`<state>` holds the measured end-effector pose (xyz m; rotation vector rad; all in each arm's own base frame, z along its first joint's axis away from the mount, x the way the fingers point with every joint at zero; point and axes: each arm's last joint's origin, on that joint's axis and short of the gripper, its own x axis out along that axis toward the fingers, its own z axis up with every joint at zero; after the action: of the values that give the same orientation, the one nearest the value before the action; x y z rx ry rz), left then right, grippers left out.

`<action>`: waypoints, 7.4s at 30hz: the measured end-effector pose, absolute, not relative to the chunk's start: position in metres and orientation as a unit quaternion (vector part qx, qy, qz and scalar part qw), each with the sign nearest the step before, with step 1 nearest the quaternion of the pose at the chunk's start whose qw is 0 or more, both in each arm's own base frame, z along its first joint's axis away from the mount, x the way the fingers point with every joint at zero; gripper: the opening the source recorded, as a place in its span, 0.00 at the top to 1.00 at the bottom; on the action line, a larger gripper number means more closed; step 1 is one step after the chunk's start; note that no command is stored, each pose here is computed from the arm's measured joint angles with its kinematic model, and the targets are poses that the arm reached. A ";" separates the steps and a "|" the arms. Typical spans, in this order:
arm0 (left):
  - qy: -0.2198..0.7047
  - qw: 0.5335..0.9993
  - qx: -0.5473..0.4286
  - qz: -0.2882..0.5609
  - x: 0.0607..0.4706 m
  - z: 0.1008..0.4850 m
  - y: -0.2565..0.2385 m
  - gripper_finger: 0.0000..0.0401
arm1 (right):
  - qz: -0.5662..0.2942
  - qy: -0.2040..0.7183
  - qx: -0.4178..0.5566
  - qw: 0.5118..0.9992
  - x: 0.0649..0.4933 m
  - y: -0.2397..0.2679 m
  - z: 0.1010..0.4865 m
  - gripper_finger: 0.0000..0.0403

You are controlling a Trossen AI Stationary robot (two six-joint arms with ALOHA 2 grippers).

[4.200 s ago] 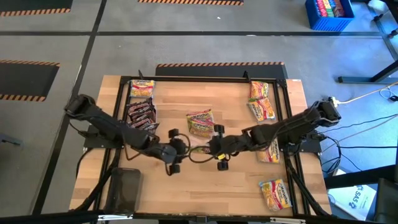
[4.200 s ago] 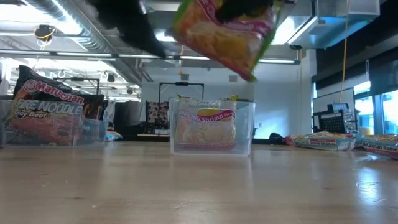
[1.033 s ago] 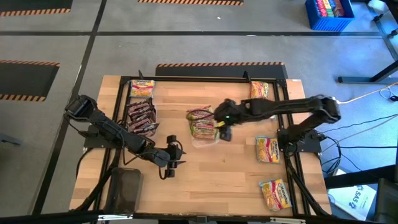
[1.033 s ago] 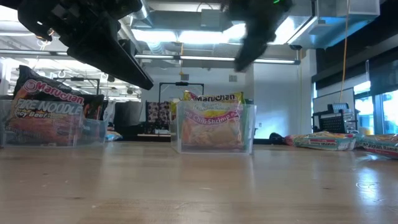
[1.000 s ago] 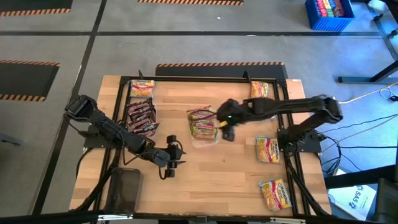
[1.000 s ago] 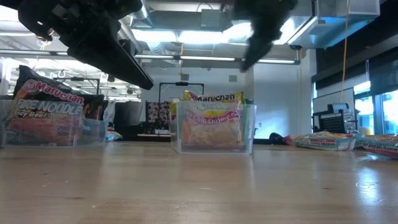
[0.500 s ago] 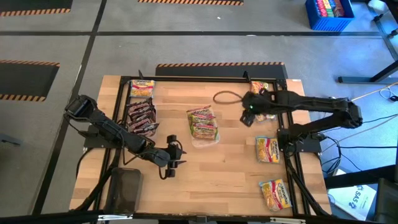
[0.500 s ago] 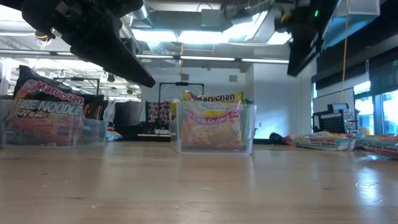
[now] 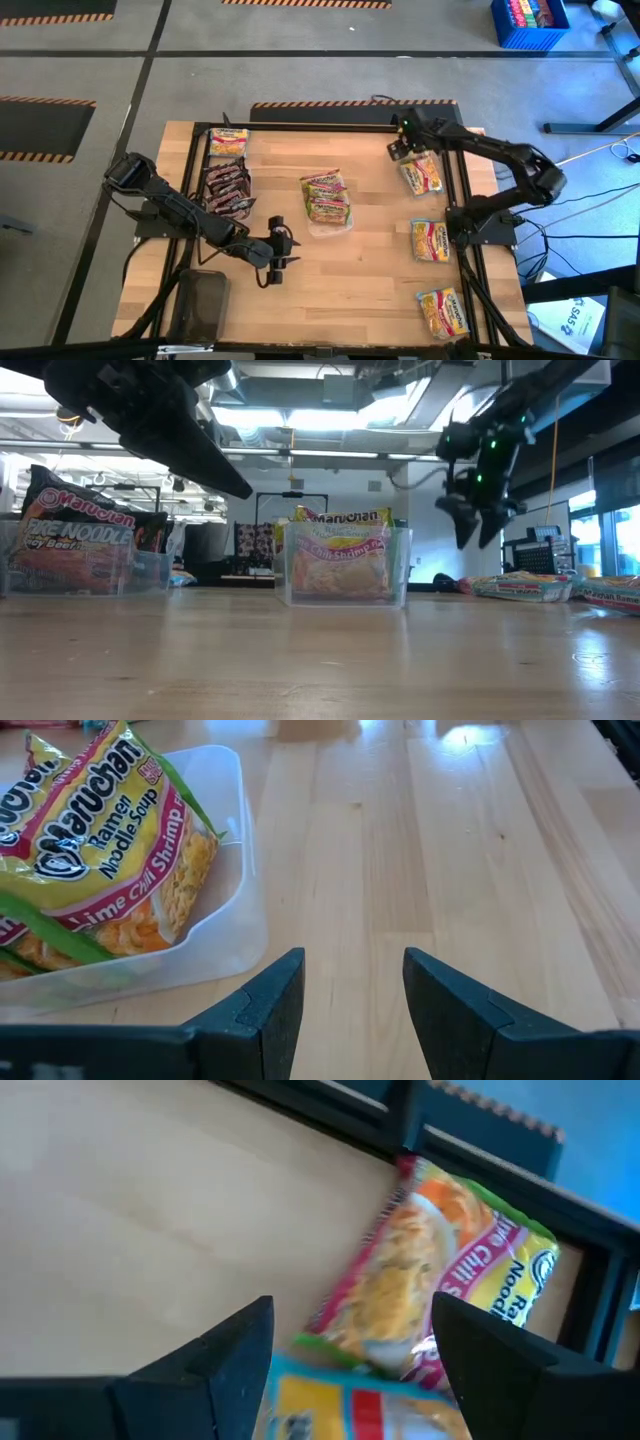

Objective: Sort Maruchan noodles
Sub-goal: Put the green noodle pack into the right transparent bin

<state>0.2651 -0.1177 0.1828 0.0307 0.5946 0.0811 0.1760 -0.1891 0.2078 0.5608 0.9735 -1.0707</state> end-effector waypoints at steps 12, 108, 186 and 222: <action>0.283 0.957 0.005 0.055 0.270 0.185 -0.109 0.59 | -0.556 0.435 0.297 0.643 0.160 -0.236 0.171 0.38; 0.219 0.975 -0.027 -0.035 0.277 0.172 -0.152 0.59 | 0.081 0.434 0.125 0.888 0.298 0.121 0.187 0.63; 0.333 0.937 -0.080 -0.066 0.371 0.125 -0.129 0.60 | 0.089 0.424 0.312 0.846 0.298 0.075 0.112 0.17; 0.390 0.908 -0.105 -0.108 0.361 0.116 -0.140 0.60 | 0.064 0.445 0.384 0.807 0.286 0.110 0.113 0.17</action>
<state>0.3607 -0.1401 0.1163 -0.2166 0.8043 -0.2230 0.2864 0.1104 0.1129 0.8206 0.9516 0.1365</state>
